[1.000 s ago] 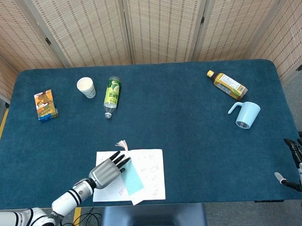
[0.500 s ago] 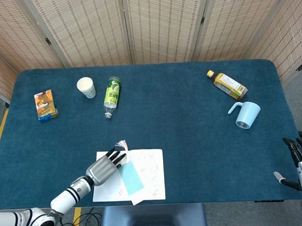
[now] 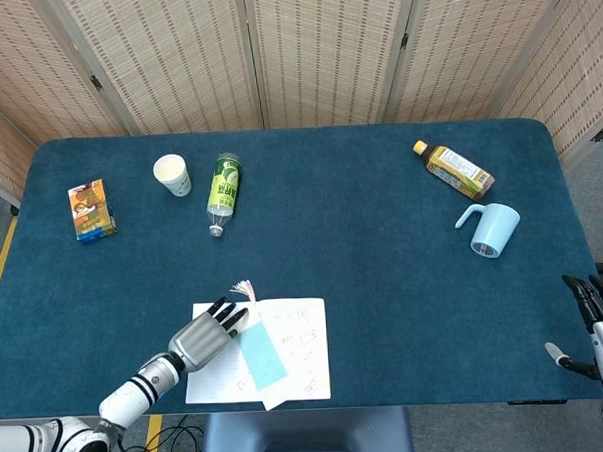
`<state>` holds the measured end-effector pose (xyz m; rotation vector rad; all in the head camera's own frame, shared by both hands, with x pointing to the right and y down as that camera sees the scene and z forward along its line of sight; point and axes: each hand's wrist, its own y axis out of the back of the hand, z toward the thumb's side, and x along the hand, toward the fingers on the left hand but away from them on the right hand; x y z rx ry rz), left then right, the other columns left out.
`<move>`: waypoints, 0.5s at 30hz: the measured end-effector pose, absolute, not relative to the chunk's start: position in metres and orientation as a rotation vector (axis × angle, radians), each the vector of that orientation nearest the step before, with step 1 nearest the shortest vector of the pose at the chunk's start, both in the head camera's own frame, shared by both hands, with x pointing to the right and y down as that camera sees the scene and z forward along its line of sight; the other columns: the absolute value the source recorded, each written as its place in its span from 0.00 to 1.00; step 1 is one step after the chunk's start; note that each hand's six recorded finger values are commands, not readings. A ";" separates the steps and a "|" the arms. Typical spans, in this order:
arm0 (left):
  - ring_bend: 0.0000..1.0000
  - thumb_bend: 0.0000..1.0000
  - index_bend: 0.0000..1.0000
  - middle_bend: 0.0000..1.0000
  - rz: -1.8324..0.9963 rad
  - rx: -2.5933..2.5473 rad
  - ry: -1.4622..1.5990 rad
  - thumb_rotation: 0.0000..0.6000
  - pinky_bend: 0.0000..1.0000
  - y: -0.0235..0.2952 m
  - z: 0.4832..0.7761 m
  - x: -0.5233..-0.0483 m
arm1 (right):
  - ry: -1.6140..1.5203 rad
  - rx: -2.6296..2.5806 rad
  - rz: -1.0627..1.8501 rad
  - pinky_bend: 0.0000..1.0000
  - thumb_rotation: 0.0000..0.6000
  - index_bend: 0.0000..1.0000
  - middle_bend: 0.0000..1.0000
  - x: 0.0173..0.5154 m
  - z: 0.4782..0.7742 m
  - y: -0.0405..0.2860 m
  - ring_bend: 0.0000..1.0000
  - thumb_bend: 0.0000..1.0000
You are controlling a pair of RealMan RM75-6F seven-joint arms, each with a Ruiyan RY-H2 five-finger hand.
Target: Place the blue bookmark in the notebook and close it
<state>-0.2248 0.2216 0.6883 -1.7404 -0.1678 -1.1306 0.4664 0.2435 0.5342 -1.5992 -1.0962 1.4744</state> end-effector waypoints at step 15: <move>0.00 0.53 0.28 0.00 -1.092 -1.760 -0.147 1.00 0.09 0.218 0.692 -0.197 | -1.102 -1.591 1.480 0.12 1.00 0.04 0.13 0.469 0.532 0.245 0.04 0.11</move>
